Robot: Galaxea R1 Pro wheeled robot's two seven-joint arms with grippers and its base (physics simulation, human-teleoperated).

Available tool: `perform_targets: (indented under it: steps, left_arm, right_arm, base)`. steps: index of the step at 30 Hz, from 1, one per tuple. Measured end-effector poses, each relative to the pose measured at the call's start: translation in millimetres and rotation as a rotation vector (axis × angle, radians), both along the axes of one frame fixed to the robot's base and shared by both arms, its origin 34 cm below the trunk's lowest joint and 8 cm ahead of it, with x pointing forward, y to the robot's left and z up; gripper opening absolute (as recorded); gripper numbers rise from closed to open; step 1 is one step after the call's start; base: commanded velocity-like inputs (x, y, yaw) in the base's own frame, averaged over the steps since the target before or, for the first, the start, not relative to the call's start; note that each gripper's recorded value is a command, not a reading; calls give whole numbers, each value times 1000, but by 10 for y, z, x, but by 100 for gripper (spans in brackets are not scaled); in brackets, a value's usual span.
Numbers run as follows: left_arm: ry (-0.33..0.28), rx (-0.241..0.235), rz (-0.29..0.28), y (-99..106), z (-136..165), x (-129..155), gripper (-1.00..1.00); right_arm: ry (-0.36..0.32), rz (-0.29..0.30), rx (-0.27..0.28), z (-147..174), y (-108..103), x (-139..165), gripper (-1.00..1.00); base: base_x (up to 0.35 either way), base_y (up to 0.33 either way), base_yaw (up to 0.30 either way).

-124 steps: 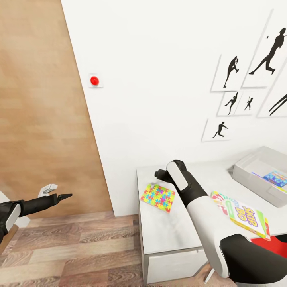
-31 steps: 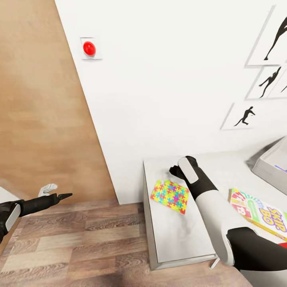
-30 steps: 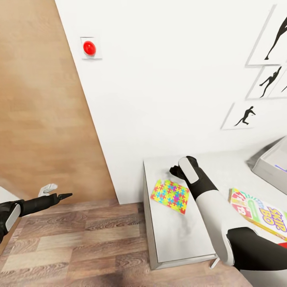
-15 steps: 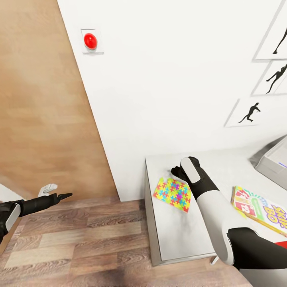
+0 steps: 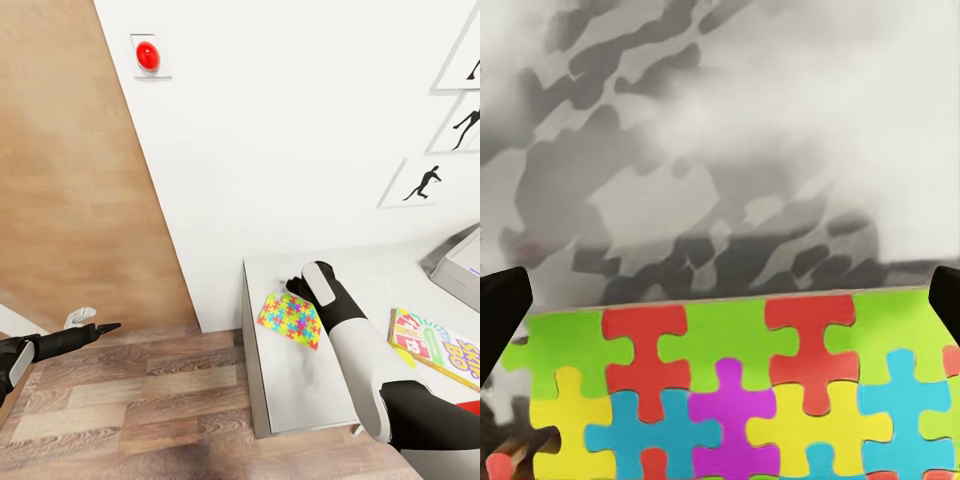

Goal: Put all the toys in the child's room - the three board games (two on the bed and one on the table), the two jigsaw puzzles on the table, and the tennis ball on the table - inside the toy box on the table in the child's room.

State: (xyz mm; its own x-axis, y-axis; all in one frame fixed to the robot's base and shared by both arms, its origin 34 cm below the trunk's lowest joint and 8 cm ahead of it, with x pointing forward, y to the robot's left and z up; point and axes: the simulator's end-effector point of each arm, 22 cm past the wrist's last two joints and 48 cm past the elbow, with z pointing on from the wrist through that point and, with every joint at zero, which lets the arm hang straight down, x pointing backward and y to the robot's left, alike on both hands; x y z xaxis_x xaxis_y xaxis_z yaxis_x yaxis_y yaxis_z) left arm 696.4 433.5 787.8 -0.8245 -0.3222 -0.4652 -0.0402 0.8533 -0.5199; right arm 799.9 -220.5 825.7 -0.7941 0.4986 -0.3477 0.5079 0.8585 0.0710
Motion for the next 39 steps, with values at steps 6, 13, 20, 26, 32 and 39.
perform_targets:
  steps: [6, 13, 20, 26, 32, 39]
  left_arm:
    - [10, 0, 0, 0, -55, -17, 100]
    - [21, 0, 0, 0, -121, -37, 100]
    - [33, 0, 0, 0, -184, -59, 100]
    - [33, 0, 0, 0, -191, -63, 100]
    - [35, 0, 0, 0, -197, -63, 100]
    - [34, 0, 0, 0, -196, -62, 100]
  right_arm:
    - [-10, -4, 2, -3, -8, 37, 100]
    - [34, -2, 2, -187, -7, -68, 100]
    - [47, -2, 1, -265, -10, -92, 100]
    - [48, 0, -1, -276, -11, -98, 100]
    - [47, 1, -6, -280, -18, -94, 100]
    - [47, 1, -7, -279, -20, -96, 100]
  base:
    - [0, 0, 0]
    - [0, 0, 0]
    - [0, 0, 0]
    - [0, 0, 0]
    - [-101, 0, 0]
    - [-180, 0, 0]
